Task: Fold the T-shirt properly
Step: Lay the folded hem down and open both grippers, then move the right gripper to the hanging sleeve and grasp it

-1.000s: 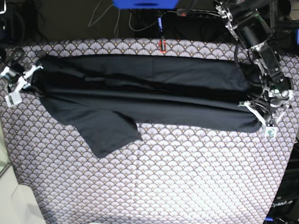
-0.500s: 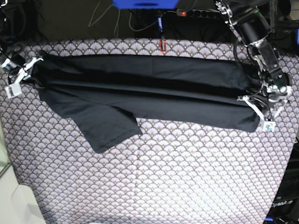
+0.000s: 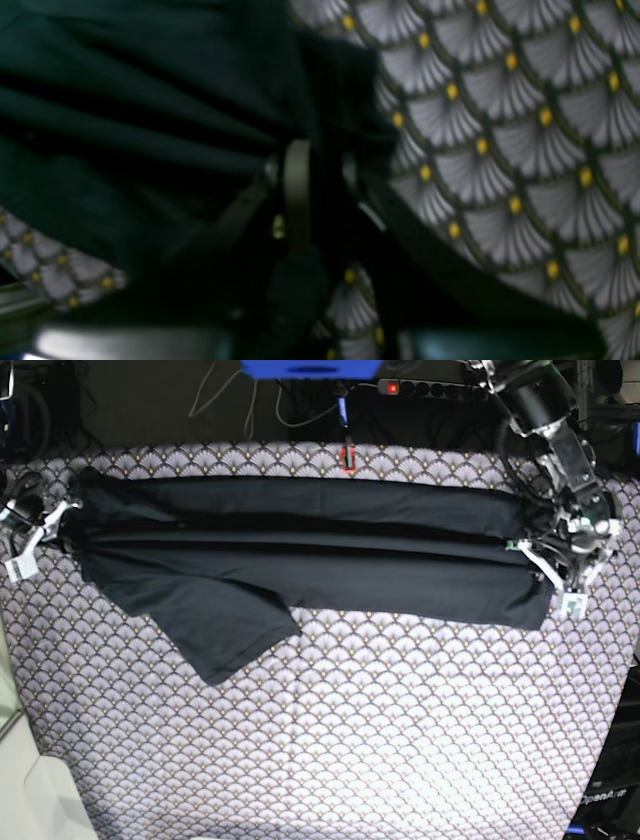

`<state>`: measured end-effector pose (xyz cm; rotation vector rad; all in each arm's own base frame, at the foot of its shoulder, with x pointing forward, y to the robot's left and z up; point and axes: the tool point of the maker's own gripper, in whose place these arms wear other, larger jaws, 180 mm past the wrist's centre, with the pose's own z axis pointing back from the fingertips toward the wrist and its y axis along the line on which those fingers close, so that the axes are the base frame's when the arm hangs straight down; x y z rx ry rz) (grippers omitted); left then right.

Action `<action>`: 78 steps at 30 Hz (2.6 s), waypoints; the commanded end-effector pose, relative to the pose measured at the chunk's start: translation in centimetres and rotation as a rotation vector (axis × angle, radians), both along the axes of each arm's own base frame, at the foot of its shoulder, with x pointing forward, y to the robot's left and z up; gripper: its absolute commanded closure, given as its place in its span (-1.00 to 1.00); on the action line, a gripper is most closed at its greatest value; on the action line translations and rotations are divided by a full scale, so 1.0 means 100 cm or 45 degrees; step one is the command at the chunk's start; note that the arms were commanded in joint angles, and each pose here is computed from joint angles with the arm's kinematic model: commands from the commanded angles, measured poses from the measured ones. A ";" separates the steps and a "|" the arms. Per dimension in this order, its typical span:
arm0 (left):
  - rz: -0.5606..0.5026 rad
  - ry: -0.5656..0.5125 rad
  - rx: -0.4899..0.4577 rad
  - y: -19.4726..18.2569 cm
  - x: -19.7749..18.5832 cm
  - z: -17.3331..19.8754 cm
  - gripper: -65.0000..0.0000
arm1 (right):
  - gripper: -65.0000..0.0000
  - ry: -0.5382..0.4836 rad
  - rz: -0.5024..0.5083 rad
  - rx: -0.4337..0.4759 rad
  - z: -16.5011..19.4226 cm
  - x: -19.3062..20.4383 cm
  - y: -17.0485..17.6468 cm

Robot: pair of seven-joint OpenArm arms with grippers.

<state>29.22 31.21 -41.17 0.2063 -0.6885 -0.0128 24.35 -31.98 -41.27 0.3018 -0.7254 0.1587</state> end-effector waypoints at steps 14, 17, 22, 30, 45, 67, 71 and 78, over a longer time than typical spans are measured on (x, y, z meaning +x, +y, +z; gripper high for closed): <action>-0.053 -0.029 0.024 0.012 0.000 0.013 0.55 | 0.61 -0.045 -0.008 -0.029 0.014 0.009 -0.011; -0.032 -0.034 0.021 0.016 -0.002 0.014 0.28 | 0.57 -0.045 -0.010 -0.029 0.014 0.009 -0.012; -0.040 -0.040 0.012 0.019 -0.005 0.015 0.00 | 0.11 -0.047 -0.008 -0.030 0.015 0.009 -0.012; 0.043 -0.081 0.034 0.040 -0.012 0.028 -0.01 | -0.18 -0.114 -0.108 -0.058 0.033 0.012 -0.040; 0.077 -0.128 0.047 0.048 -0.008 0.041 -0.01 | -0.18 -0.231 0.076 -0.119 0.078 0.051 -0.006; 0.069 -0.156 0.103 0.045 -0.015 0.055 -0.01 | -0.18 -0.121 0.461 -0.041 0.060 0.161 0.124; 0.069 -0.156 0.091 0.040 -0.015 0.052 -0.01 | -0.18 -0.115 0.493 -0.092 0.050 0.172 0.136; 0.078 -0.185 0.091 0.030 -0.017 0.058 -0.01 | -0.18 -0.071 0.491 -0.170 0.018 0.188 0.152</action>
